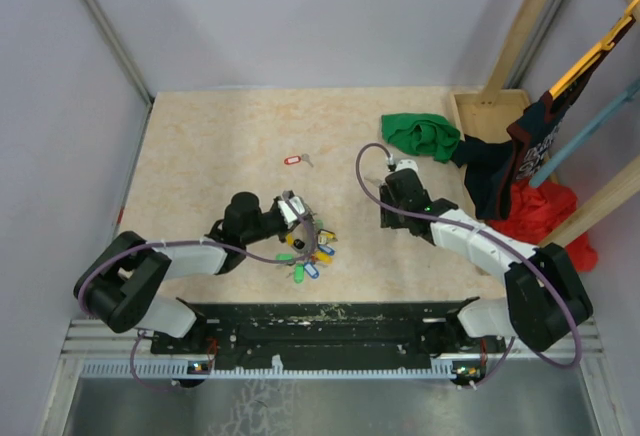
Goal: Put the keys on the keyring
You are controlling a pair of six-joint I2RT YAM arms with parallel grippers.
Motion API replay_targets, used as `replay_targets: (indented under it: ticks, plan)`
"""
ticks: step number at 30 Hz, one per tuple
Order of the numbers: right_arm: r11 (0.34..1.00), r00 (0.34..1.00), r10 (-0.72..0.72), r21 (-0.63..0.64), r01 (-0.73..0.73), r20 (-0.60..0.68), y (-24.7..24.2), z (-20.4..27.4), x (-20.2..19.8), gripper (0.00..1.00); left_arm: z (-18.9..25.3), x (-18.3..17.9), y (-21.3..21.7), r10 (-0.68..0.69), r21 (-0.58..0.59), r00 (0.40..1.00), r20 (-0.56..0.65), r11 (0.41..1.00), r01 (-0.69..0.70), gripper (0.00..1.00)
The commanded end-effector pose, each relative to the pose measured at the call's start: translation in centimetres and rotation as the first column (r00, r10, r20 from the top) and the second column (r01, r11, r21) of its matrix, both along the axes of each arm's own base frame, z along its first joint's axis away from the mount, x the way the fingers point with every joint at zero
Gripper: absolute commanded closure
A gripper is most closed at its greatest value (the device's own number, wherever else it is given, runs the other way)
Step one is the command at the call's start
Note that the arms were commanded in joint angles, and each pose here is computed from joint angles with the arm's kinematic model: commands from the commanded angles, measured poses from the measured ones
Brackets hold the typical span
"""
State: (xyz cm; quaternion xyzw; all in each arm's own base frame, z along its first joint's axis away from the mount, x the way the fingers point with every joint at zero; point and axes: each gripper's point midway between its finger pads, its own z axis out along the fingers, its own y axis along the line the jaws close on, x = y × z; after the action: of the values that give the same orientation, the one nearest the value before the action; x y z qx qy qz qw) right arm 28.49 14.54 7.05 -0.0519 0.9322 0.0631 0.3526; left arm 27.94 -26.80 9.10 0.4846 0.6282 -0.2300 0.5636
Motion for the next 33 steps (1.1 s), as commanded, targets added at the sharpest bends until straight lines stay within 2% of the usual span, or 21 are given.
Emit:
replay_targets:
  ticks: [1, 18, 26, 33]
  plan:
    - [0.997, 0.997, -0.082, 0.015, 0.082, -0.012, -1.0, 0.1, 0.8, 0.58, 1.7, 0.6, -0.7, -0.006, -0.031, 1.000, 0.022, 0.999, 0.006, 1.00]
    - [0.998, 0.995, -0.007, 0.062, 0.013, -0.100, 1.1, -2.9, 2.1, 0.51, 1.5, 0.4, -1.0, -0.027, -0.026, 1.000, 0.004, 0.999, 0.027, 1.00]
    - [0.984, 0.990, 0.118, 0.140, -0.107, -0.074, 4.6, -2.4, 3.4, 0.51, 1.4, 0.3, -1.3, -0.042, -0.026, 0.999, -0.008, 0.999, 0.042, 1.00]
    - [0.978, 0.978, 0.202, 0.057, -0.198, -0.060, 4.5, -0.4, 3.4, 0.52, 1.3, 0.2, -1.4, -0.050, -0.021, 0.999, -0.017, 0.999, 0.050, 1.00]
